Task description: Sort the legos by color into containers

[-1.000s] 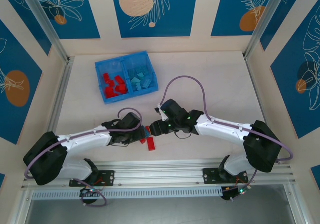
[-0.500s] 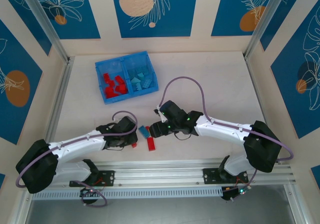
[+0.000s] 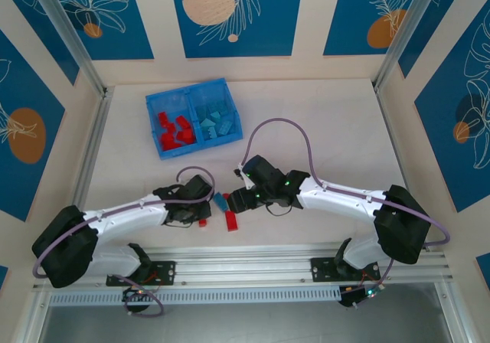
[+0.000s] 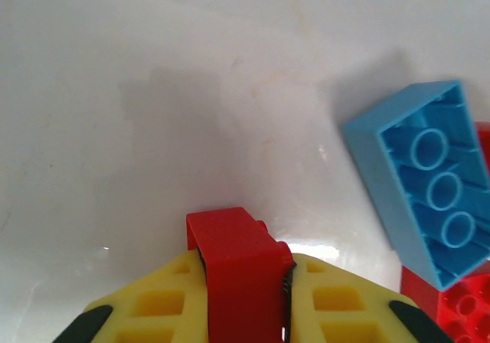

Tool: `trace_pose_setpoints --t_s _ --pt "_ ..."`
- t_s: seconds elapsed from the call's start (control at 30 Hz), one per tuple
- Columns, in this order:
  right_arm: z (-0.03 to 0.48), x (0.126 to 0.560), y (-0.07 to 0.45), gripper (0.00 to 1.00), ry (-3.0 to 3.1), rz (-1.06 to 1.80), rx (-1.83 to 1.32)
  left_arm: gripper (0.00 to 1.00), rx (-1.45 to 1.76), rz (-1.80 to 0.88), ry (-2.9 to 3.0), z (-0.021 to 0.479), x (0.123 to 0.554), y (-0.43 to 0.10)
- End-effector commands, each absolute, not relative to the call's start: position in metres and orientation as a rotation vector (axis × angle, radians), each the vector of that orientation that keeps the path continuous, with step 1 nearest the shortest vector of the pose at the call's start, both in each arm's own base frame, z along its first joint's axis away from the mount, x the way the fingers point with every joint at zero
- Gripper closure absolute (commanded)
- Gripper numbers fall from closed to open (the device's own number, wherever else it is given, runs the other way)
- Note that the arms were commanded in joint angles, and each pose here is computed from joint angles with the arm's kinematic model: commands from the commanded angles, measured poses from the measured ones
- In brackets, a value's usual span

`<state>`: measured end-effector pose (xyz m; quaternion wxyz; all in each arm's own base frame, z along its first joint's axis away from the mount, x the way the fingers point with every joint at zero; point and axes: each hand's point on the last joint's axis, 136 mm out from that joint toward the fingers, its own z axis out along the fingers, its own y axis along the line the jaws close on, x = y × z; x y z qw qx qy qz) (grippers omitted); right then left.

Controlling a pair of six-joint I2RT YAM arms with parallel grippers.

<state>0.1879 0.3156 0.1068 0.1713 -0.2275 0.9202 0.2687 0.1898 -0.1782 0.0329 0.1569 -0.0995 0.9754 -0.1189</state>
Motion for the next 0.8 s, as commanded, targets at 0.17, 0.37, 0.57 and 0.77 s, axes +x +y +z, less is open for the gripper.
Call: trace_pose_setpoints --t_s 0.17,0.37,0.57,0.77 --pt "0.125 0.187 0.325 0.35 2.561 0.822 -0.647 0.85 -0.248 -0.266 2.692 0.063 0.203 -0.165" --pt "0.131 0.189 0.323 0.35 2.547 0.814 -0.638 0.89 -0.201 -0.176 2.552 0.118 0.246 -0.152" --pt "0.138 0.19 0.321 0.35 2.526 0.811 -0.627 0.91 -0.266 -0.098 2.319 0.194 0.341 -0.111" --pt "0.14 0.19 0.321 0.35 2.519 0.811 -0.628 0.91 -0.333 -0.044 2.276 0.222 0.447 -0.085"
